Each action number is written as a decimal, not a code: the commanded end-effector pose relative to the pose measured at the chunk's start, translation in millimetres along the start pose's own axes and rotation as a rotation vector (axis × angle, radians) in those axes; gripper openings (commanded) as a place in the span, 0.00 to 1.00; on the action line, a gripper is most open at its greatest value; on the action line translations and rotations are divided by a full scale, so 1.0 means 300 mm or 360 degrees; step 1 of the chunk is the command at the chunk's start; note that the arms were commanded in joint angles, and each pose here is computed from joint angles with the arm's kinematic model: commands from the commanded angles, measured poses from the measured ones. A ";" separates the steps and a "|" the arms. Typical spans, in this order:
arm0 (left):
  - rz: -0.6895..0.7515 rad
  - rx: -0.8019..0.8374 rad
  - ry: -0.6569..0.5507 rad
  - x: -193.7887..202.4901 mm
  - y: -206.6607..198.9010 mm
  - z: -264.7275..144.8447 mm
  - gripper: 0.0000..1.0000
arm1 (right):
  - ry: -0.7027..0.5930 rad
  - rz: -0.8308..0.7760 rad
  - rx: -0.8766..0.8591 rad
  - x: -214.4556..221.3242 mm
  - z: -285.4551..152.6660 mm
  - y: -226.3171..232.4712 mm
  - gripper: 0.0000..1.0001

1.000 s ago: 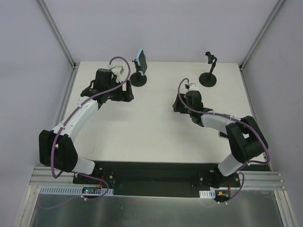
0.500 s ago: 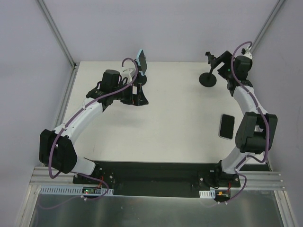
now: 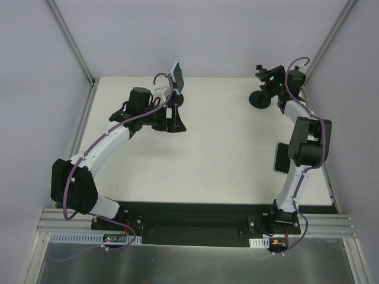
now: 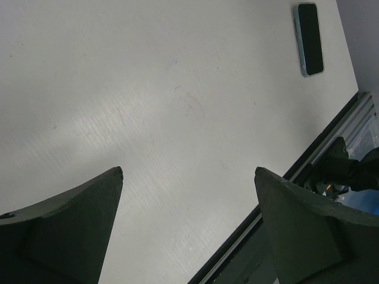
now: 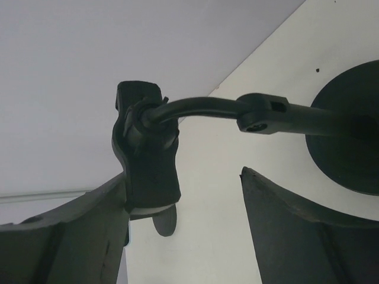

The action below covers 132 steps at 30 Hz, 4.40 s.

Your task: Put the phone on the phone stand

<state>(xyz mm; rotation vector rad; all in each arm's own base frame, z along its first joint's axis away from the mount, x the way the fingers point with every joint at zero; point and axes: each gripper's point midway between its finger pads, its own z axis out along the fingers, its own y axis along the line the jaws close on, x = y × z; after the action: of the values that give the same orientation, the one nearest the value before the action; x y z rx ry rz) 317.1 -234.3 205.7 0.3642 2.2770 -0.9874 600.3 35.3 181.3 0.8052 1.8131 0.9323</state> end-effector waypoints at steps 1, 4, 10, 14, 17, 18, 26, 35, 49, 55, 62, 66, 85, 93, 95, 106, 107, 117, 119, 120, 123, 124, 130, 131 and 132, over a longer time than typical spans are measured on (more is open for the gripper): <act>-0.0014 0.0061 -0.0014 -0.022 -0.011 0.012 0.91 | -0.0088 0.0042 -0.0147 -0.076 0.031 0.084 0.74; 0.0001 0.0049 -0.0018 -0.023 -0.005 0.012 0.91 | -0.0105 0.0073 -0.0151 -0.093 0.047 0.088 0.65; 0.0005 0.0031 -0.0011 -0.020 0.008 0.021 0.91 | -0.0052 0.0092 -0.0244 -0.101 0.045 0.150 0.24; 0.0014 0.0067 -0.0013 -0.028 -0.003 0.016 0.91 | 0.0074 0.0085 -0.0378 -0.045 -0.047 0.244 0.01; 0.0025 0.0098 -0.0045 -0.048 -0.018 -0.011 0.91 | 0.0237 -0.0004 -0.0465 0.071 -0.172 0.307 0.01; 0.0029 0.0103 -0.0056 -0.054 -0.021 -0.020 0.91 | 0.0338 -0.0027 -0.0491 0.127 -0.216 0.322 0.01; 0.0077 0.0092 -0.0231 -0.123 -0.048 -0.136 0.92 | 0.0979 -0.0394 -0.0732 0.655 -0.667 0.425 0.01; 0.0162 0.0174 -0.0303 -0.137 -0.112 -0.193 0.95 | 0.1664 -0.0700 -0.0930 1.098 -1.005 0.327 0.01; 0.0155 0.0214 -0.0281 -0.129 -0.120 -0.185 0.95 | 0.1818 -0.0754 -0.0995 1.193 -1.080 0.238 0.43; 0.0156 0.0264 -0.0269 -0.125 -0.139 -0.186 0.96 | 0.1608 -0.0871 -0.0857 1.130 -1.070 0.239 0.90; 0.0097 0.0603 -0.0074 -0.064 -0.243 -0.131 0.92 | 0.1201 -0.0754 -0.0419 1.023 -1.011 0.213 0.93; 0.0100 0.0713 0.0020 -0.019 -0.297 -0.101 0.90 | 0.1026 -0.0629 -0.0361 0.988 -1.018 0.204 0.92; 0.0047 0.0900 0.0355 0.154 -0.418 0.008 0.51 | 0.0920 -0.0602 -0.0581 1.008 -0.996 0.295 0.42; 0.0252 0.0656 0.0042 0.073 -0.411 -0.084 0.86 | 0.0476 -0.0761 0.0003 0.749 -1.011 0.103 0.86; 0.0325 0.0503 -0.0067 0.044 -0.375 -0.102 0.90 | 0.0370 -0.0785 0.0178 0.675 -1.030 0.023 0.89; 0.0435 0.0403 -0.0243 -0.002 -0.382 -0.187 0.96 | -0.0188 -0.0403 0.1034 0.218 -1.041 -0.412 0.90; 0.0434 0.0404 -0.0240 -0.001 -0.382 -0.186 0.96 | -0.0237 -0.0338 0.1159 0.166 -1.051 -0.482 0.90; 0.0422 0.0439 -0.0240 -0.003 -0.401 -0.198 0.96 | -0.0063 0.0110 0.1283 0.063 -0.995 -0.750 0.91; 0.0423 0.0451 -0.0243 -0.005 -0.407 -0.203 0.97 | 0.0082 0.0163 0.1216 0.109 -0.947 -0.769 0.90; 0.0423 0.0454 -0.0242 -0.004 -0.408 -0.205 0.96 | 0.0117 0.0174 0.1199 0.117 -0.934 -0.769 0.90; 0.0424 0.0455 -0.0241 -0.003 -0.410 -0.204 0.97 | 0.0236 0.0158 0.1149 0.168 -0.890 -0.773 0.90; 0.0421 0.0454 -0.0237 -0.002 -0.407 -0.202 0.97 | 0.0272 0.0154 0.1088 0.186 -0.870 -0.754 0.90; 0.0406 0.0455 -0.0204 0.006 -0.398 -0.182 0.98 | 0.0457 -0.0062 0.1047 0.270 -0.821 -0.696 0.91; 0.0405 0.0451 -0.0202 0.006 -0.394 -0.179 0.98 | 0.0493 -0.0122 0.1112 0.285 -0.819 -0.702 0.92; 0.0402 0.0453 -0.0194 0.008 -0.393 -0.174 0.98 | 0.0555 -0.0129 0.1199 0.311 -0.843 -0.715 0.92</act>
<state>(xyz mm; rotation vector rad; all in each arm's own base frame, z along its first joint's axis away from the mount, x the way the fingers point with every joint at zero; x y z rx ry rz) 240.2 -271.3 293.1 0.6418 1.9492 -1.1351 312.3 -76.6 35.1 1.1492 2.3831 0.3848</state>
